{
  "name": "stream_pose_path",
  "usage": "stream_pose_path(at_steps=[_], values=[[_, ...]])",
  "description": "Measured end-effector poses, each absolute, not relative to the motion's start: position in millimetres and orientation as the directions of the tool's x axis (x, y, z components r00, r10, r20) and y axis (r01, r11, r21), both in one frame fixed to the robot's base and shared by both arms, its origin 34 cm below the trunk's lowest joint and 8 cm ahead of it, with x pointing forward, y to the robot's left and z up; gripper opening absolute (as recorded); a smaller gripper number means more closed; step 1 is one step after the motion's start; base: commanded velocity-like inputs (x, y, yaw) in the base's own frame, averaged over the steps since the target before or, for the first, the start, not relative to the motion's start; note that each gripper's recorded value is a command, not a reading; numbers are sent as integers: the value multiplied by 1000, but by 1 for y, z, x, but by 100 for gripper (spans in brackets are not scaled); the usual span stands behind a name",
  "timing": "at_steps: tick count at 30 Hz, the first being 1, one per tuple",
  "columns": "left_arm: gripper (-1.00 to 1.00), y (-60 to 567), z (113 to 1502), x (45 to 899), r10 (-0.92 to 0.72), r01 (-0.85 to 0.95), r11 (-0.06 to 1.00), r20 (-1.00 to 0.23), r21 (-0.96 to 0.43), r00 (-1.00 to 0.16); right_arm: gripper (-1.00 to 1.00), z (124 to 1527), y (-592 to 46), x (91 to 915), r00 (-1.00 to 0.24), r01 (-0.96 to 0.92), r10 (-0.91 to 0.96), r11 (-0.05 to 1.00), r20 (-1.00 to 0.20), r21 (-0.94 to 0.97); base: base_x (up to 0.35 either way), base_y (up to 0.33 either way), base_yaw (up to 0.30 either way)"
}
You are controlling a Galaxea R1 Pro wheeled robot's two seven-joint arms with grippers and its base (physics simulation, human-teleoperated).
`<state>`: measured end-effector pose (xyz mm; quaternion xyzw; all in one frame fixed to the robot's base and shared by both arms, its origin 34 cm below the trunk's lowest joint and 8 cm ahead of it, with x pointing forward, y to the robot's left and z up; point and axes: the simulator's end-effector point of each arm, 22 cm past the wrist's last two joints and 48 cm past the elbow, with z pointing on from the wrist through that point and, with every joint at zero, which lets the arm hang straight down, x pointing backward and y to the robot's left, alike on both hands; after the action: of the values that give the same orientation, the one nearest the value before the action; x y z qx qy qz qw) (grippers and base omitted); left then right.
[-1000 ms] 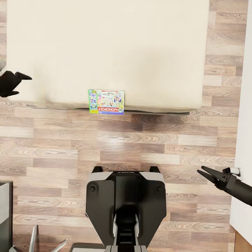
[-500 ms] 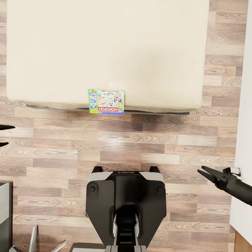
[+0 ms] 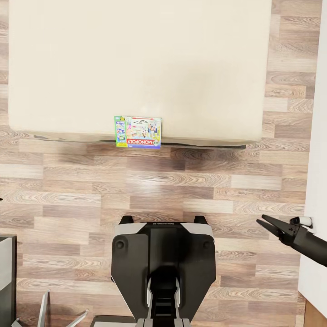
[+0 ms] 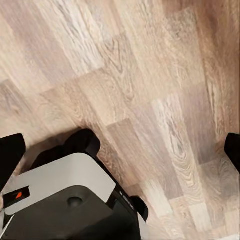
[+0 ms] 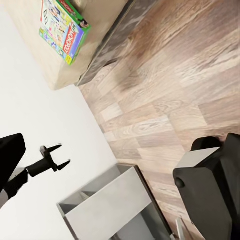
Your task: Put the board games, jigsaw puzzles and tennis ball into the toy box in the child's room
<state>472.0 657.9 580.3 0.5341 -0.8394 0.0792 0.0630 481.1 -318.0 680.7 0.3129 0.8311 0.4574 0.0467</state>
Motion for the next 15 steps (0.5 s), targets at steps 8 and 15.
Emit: stream_pose_path(at_steps=[8, 15], values=[[100, 668, 579, 436, -803, -815, 571, 144, -95, -579, 100, 680, -321, 484, -806, 460, 562, 400, 184, 793, 0, 0, 0], [100, 584, 545, 402, -695, -755, 616, 296, -225, -655, 100, 680, -318, 484, -804, 460, 565, 396, 184, 795, 0, 0, 0]])
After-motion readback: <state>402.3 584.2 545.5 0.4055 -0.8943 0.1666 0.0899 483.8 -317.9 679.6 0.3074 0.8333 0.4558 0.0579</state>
